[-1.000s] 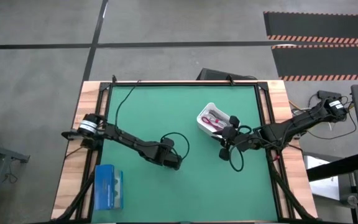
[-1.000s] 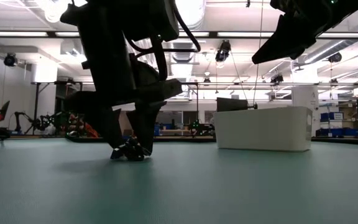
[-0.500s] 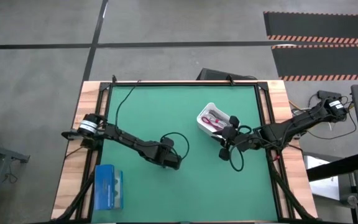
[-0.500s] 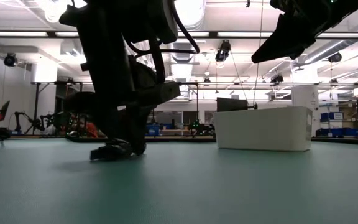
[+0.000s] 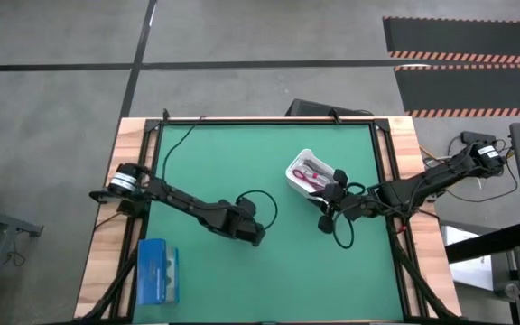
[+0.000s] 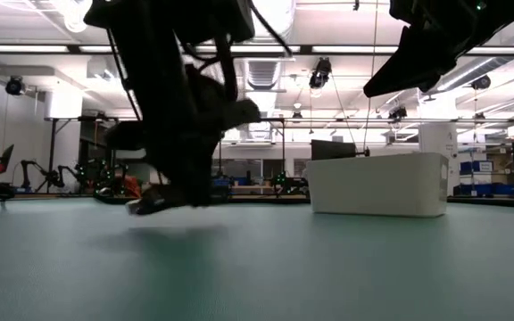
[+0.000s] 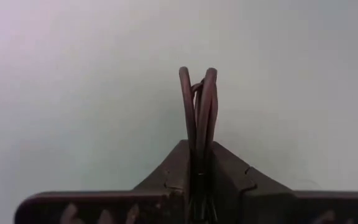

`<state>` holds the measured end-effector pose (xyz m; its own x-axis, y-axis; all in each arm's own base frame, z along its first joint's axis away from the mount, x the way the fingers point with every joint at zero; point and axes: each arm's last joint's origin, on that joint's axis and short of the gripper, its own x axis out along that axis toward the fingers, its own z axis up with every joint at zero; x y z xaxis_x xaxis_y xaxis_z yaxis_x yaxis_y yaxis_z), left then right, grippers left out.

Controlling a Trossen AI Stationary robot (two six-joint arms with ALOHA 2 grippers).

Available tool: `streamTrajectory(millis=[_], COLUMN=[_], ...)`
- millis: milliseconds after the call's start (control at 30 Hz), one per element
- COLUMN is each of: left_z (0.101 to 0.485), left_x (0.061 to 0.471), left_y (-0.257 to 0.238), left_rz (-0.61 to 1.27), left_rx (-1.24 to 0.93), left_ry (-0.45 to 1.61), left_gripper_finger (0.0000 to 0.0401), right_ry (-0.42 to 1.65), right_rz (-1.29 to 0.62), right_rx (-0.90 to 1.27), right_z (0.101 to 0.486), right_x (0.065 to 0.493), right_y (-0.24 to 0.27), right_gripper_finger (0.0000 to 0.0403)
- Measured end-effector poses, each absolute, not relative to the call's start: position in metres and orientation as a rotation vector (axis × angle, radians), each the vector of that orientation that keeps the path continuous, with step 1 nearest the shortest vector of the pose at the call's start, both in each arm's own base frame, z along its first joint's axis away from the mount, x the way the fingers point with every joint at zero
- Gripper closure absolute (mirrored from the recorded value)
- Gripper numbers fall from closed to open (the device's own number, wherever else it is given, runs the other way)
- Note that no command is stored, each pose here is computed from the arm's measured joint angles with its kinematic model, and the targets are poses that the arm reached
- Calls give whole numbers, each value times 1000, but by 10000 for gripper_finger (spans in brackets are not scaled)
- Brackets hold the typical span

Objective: Pick and place USB-C Cables
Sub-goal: Put the black charger cable into the white bin

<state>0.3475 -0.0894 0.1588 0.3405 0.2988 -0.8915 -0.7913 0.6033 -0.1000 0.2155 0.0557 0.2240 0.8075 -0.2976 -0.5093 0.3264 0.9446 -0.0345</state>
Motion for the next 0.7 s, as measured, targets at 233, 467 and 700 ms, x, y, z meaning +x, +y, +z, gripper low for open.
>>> streamTrajectory(millis=[233, 467, 700], left_z=[186, 212, 233], left_x=[353, 365, 381], left_y=[-89, -93, -104], left_rz=[652, 440, 158], left_rx=[-493, -321, -191], left_ry=[839, 692, 529], left_gripper_finger=[377, 377, 377], right_ry=[514, 426, 302], right_rz=[-227, -120, -34], right_rx=[77, 33, -55], right_z=[227, 237, 245], right_x=[219, 224, 226], right_y=[59, 65, 77], right_gripper_finger=[339, 339, 339])
